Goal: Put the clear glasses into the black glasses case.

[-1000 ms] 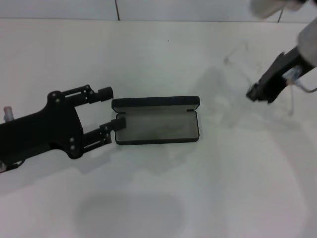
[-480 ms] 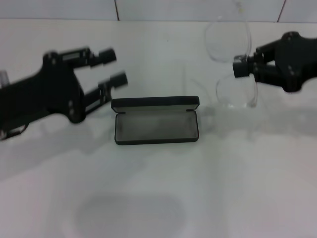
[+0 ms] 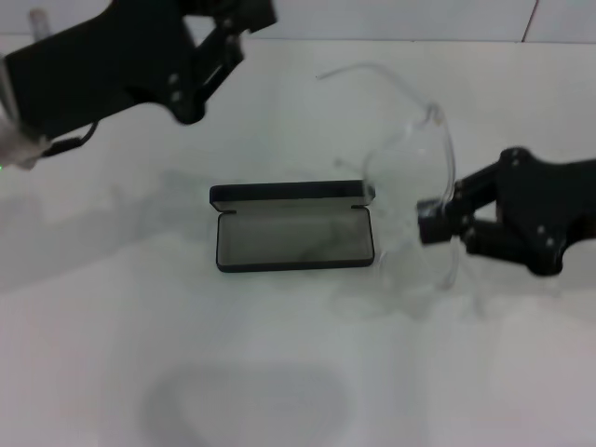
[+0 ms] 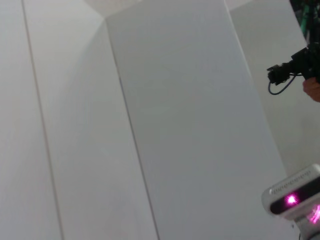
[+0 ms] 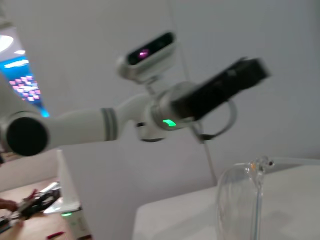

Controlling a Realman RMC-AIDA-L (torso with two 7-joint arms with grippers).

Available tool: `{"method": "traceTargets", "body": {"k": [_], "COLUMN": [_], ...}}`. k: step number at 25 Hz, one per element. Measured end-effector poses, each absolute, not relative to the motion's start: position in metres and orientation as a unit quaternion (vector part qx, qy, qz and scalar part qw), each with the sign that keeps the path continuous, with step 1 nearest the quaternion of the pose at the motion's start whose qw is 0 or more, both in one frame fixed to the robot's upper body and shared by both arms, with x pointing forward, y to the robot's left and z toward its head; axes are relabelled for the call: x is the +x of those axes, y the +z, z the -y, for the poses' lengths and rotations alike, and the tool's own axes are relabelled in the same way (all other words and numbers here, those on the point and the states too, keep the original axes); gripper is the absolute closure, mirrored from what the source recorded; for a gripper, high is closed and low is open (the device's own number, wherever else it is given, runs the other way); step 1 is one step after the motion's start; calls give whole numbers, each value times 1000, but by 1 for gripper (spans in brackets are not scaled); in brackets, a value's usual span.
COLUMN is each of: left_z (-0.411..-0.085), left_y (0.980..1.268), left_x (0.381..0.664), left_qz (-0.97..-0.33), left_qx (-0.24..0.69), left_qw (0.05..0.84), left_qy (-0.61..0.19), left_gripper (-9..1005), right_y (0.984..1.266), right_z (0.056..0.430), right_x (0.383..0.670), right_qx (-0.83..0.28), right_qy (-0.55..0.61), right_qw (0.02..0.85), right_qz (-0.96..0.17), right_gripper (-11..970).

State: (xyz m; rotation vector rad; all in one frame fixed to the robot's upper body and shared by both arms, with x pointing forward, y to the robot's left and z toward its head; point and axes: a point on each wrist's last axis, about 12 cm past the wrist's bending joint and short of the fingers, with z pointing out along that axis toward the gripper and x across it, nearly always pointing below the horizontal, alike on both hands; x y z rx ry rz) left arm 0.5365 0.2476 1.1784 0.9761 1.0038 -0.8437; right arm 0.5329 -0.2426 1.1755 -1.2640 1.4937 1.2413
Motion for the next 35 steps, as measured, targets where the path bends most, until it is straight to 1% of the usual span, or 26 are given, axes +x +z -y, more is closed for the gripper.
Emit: {"method": "traceTargets", "body": {"k": [4, 10, 16, 27, 32, 35], "left_z": [-231, -197, -177, -180, -182, -190], "left_y": [1184, 1179, 1162, 1145, 1147, 1155], "left_x": [546, 550, 541, 527, 528, 533], "left_qz": [-437, -442, -447, -465, -461, -453], "left_qx": [452, 484, 514, 504, 498, 480], "left_qw": [675, 641, 611, 597, 609, 638], "left_qy": [-385, -399, -403, -416, -411, -398], "left_gripper": [949, 945, 945, 944, 944, 944], "right_y": [1171, 1169, 1176, 1184, 1184, 1183], "right_z": [232, 216, 210, 211, 210, 210], "right_x": [529, 529, 533, 538, 538, 537], "right_qx": [-523, -542, -537, -534, -534, -534], "right_qy": [498, 508, 517, 514, 513, 514], "right_qw": [386, 374, 396, 425, 429, 427], "right_qz": [-574, -555, -537, -520, -518, -519], "right_gripper": [878, 878, 879, 879, 879, 879]}}
